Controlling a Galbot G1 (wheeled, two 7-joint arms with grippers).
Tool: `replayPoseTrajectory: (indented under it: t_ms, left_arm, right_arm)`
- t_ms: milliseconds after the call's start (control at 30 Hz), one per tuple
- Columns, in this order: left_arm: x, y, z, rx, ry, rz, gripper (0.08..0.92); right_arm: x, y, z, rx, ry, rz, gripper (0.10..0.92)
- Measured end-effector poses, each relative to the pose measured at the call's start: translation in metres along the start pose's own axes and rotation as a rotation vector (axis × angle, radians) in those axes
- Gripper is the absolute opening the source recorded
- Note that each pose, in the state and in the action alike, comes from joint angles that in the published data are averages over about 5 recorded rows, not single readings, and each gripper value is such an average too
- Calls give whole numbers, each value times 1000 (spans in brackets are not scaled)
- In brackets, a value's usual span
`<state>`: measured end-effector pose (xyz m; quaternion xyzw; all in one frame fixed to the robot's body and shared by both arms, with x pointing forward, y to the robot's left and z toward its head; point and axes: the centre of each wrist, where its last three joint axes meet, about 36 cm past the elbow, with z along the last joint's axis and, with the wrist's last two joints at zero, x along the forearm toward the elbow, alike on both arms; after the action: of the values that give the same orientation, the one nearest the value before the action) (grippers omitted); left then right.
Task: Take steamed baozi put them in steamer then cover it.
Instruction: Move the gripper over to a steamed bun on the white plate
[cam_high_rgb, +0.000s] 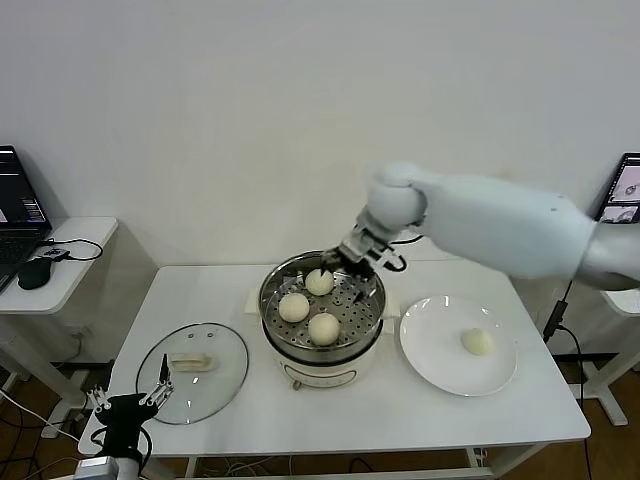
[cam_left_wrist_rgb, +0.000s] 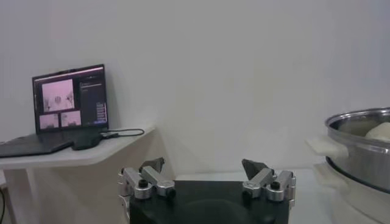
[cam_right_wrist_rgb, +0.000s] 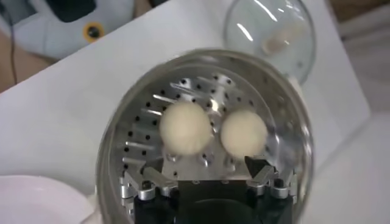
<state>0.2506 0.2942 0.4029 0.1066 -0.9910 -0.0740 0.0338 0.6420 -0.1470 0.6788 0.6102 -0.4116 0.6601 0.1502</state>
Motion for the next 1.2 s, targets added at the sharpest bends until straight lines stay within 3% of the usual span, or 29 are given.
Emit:
replayPoseTrajectory:
  t_ms: [500,867,1200]
  left_arm:
    - [-1,-1,-2,-19,-9,26,823]
    - [3,-2,0,-33,0,33,823]
    - [8,2,-1,-50,2,24,823]
  right_arm:
    - [33,148,104,-450,146,20,823]
    - [-5,240,157,-600,227,-14,823]
    - [-42,273,186,-656,283,-40,823]
